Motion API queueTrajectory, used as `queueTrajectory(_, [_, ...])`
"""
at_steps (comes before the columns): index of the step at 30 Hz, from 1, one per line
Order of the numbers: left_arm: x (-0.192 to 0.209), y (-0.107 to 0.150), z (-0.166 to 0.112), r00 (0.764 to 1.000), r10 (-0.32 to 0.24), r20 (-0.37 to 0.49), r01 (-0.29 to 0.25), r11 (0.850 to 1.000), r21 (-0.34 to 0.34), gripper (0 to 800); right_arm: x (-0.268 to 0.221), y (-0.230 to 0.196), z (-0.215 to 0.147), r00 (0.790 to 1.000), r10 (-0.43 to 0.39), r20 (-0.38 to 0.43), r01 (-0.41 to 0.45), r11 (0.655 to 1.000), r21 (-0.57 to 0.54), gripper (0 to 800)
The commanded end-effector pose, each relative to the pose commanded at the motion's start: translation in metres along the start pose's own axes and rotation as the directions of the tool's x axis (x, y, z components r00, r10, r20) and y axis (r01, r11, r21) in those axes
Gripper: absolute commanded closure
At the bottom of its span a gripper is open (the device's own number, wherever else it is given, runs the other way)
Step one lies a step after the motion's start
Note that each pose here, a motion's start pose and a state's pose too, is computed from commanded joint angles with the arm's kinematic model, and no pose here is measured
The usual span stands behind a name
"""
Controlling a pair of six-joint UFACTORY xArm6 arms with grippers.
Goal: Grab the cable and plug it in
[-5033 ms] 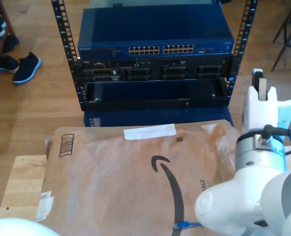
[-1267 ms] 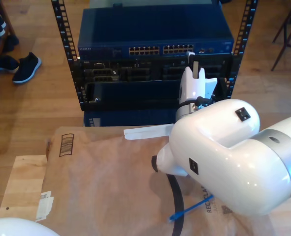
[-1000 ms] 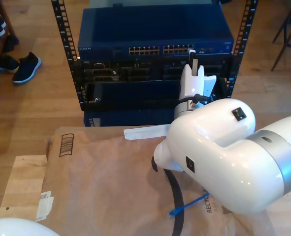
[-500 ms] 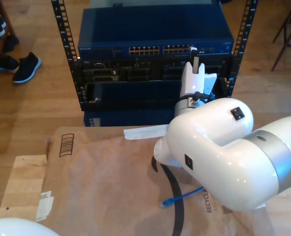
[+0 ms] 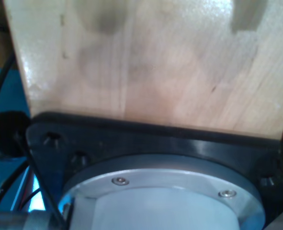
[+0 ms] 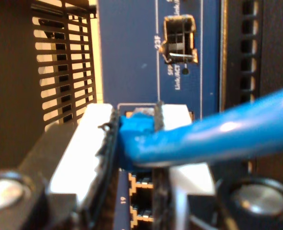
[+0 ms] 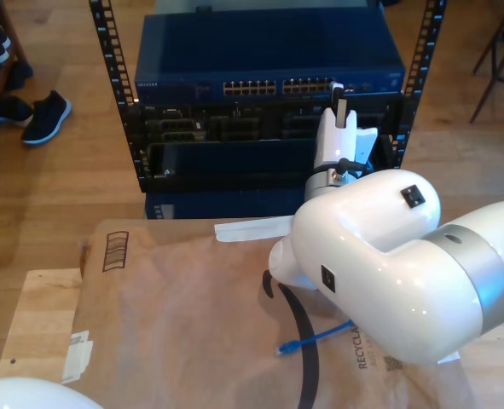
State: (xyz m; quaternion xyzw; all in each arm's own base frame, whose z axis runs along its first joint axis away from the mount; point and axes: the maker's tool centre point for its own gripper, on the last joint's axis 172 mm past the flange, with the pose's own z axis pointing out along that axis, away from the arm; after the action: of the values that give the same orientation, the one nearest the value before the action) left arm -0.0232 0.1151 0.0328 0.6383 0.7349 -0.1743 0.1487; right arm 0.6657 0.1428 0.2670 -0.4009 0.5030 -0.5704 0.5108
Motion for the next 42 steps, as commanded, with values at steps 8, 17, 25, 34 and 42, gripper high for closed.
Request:
queueTrajectory(8, [-0.0002, 0.0000, 0.0003, 1.000, 0.000, 0.002, 0.000, 1.000, 0.000, 0, -0.0003, -0.0019, -0.0001, 1.000, 0.002, 0.001, -0.002, 1.000, 0.003, 800])
queueTrajectory(17, [0.0003, 0.0000, -0.0003, 1.000, 0.000, 0.000, 0.000, 1.000, 0.000, 0, -0.0015, -0.0042, -0.0006, 1.000, 0.003, 0.003, -0.003, 1.000, 0.009, 800])
queueTrajectory(25, [0.0000, 0.0000, 0.0000, 1.000, 0.000, 0.000, 0.000, 1.000, 0.000, 0, -0.0019, -0.0029, -0.0007, 1.000, 0.002, 0.005, -0.002, 1.000, 0.007, 800])
queueTrajectory(34, [-0.0002, 0.0000, 0.0003, 1.000, 0.000, 0.002, 0.000, 1.000, 0.000, 0, -0.0023, -0.0027, -0.0002, 1.000, 0.004, 0.005, -0.004, 1.000, 0.006, 800])
queueTrajectory(42, [0.0003, 0.0000, -0.0003, 1.000, 0.000, 0.000, 0.000, 1.000, 0.000, 0, -0.0024, -0.0023, 0.0000, 1.000, 0.006, 0.005, -0.006, 1.000, 0.006, 800])
